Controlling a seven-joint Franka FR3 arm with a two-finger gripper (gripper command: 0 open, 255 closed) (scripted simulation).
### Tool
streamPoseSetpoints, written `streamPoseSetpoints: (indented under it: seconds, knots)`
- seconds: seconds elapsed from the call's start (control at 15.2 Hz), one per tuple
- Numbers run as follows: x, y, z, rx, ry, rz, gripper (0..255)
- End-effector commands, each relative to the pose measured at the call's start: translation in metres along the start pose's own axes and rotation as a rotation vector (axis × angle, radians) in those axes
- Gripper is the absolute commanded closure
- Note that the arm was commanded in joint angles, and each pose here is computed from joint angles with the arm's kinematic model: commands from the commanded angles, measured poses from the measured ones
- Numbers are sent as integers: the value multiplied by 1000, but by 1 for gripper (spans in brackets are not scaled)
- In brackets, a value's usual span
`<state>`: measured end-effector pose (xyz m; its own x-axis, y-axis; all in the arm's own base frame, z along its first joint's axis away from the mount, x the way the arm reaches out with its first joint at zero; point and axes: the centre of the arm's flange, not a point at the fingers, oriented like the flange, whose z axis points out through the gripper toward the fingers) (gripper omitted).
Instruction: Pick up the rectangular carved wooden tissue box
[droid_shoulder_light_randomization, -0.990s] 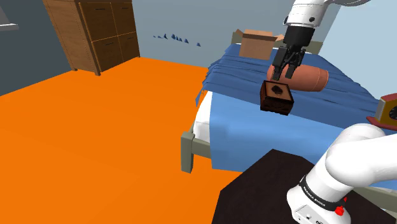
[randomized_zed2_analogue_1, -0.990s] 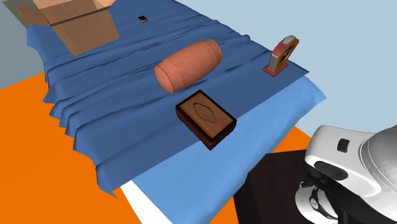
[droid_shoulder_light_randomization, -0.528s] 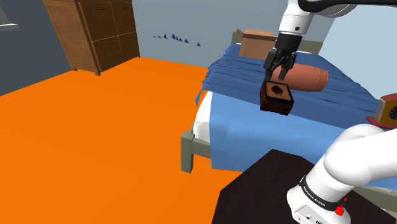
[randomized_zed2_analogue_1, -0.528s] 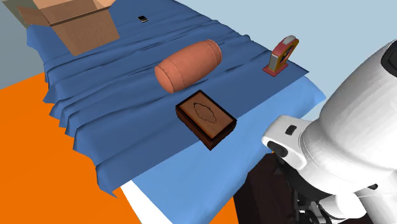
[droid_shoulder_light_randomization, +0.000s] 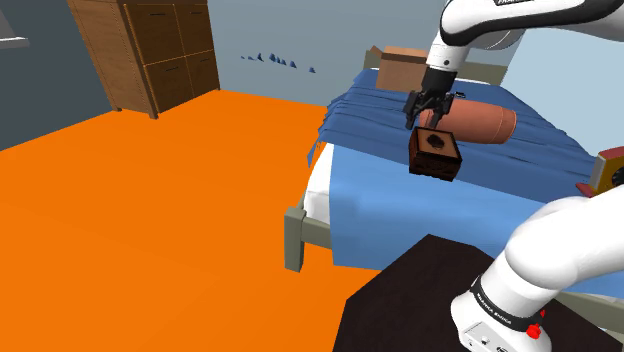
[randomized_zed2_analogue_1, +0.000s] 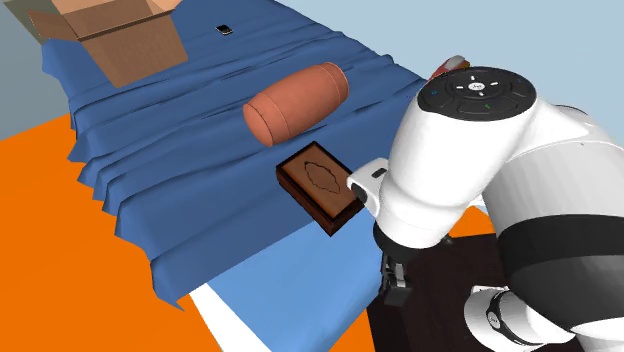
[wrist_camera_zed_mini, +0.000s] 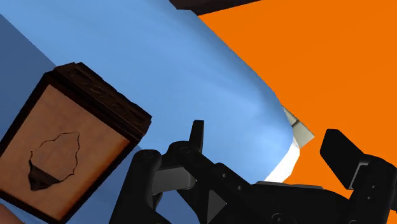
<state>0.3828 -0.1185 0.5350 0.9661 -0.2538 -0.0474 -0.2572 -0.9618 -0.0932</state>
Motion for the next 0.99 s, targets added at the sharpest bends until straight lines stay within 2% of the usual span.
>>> streamPoseSetpoints:
  seconds: [0.0,0.92]
  knots:
    - [15,18,9,-5,9,38,0]
    - [115,150,68,-35,64,302,0]
